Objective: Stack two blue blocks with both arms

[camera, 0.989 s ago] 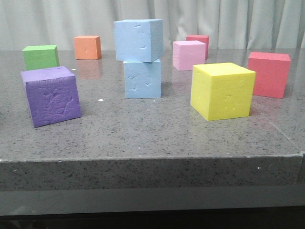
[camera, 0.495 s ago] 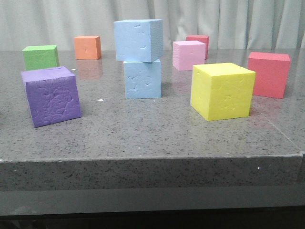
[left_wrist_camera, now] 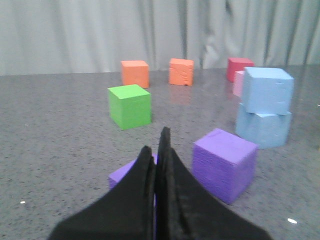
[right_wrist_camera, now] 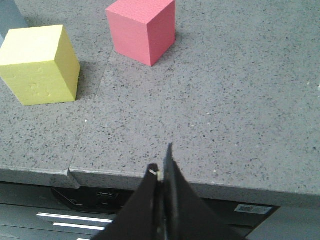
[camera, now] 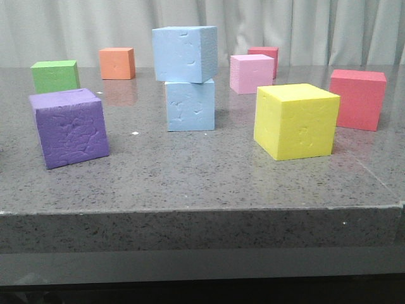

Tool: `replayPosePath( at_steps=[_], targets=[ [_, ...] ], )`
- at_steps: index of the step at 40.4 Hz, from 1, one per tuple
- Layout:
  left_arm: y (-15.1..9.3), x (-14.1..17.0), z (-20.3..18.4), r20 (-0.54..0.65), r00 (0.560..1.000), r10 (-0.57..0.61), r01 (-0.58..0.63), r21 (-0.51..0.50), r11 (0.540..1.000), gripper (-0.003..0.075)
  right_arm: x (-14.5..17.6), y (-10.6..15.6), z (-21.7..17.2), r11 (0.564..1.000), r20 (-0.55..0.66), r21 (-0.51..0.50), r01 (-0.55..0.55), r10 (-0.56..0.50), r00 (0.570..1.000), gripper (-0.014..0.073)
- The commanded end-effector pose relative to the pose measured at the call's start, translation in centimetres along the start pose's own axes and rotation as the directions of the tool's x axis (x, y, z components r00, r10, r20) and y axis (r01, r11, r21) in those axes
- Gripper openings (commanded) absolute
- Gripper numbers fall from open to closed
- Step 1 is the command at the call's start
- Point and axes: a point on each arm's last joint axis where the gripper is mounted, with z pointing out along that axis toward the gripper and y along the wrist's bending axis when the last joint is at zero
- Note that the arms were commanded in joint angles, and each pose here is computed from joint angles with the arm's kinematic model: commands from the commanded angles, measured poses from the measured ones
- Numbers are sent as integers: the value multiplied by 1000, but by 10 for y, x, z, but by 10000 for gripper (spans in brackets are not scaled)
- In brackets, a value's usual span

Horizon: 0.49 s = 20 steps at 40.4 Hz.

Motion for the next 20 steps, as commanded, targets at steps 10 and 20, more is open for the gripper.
replayPosePath(
  at_steps=[10,20],
  targets=[
    [14,21,7,213,977,-21,77,-259,963,-20,-13,1,-4,1000,88,-1,22,-21,996,-68],
    [20,52,13,153,988,-35,83,-323,943,-20,-13,1,-4,1000,88,-1,22,-21,996,-68]
  ],
)
